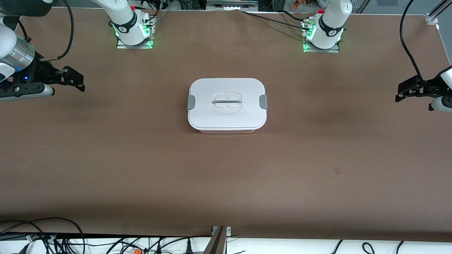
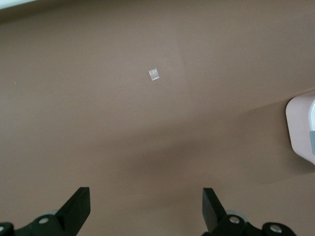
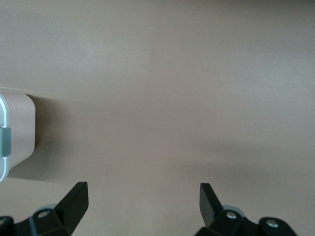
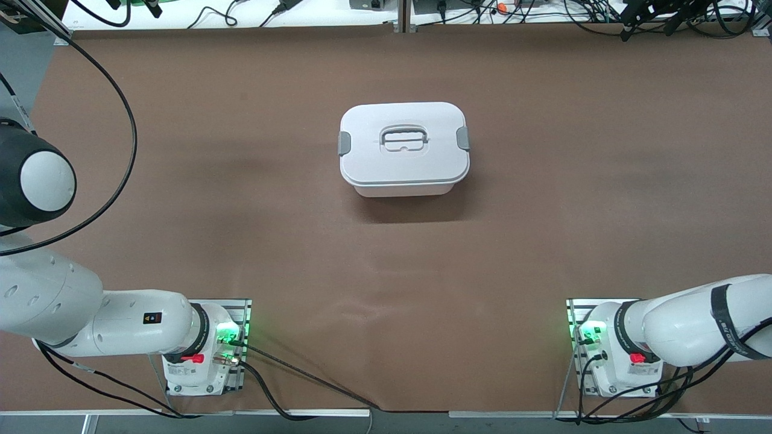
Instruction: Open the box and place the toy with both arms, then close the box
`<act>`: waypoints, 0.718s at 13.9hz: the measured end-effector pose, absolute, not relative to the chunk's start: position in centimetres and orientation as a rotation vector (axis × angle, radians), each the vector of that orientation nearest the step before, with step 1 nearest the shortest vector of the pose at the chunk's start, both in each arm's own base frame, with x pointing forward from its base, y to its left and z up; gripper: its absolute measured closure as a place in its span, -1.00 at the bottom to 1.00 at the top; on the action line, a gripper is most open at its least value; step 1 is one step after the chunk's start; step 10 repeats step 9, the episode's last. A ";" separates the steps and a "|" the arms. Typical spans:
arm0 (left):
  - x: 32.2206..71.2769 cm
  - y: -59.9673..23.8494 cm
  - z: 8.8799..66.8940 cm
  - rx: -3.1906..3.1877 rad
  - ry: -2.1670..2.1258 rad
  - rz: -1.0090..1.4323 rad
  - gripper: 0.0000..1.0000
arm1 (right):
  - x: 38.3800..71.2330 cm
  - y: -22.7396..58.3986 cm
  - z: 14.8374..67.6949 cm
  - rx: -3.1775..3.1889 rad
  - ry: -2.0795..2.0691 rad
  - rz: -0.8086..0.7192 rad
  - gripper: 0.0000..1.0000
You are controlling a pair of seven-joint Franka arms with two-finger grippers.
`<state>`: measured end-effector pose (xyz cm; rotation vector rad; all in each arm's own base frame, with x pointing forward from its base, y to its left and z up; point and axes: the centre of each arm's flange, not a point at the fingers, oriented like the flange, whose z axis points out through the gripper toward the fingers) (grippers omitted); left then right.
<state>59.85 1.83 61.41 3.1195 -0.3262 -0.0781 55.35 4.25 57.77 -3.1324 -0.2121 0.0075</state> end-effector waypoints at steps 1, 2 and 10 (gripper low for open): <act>59.7 1.6 61.2 3.124 -0.259 -0.107 -1.00 | 55.3 4.3 57.8 -3.132 -0.212 0.008 -1.00; 59.5 1.3 61.0 3.127 -0.206 -0.130 -1.00 | 55.3 4.3 57.8 -3.132 -0.212 0.008 -1.00; 59.6 1.5 59.5 3.126 -0.126 -0.200 -1.00 | 55.3 4.3 57.7 -3.132 -0.213 0.014 -1.00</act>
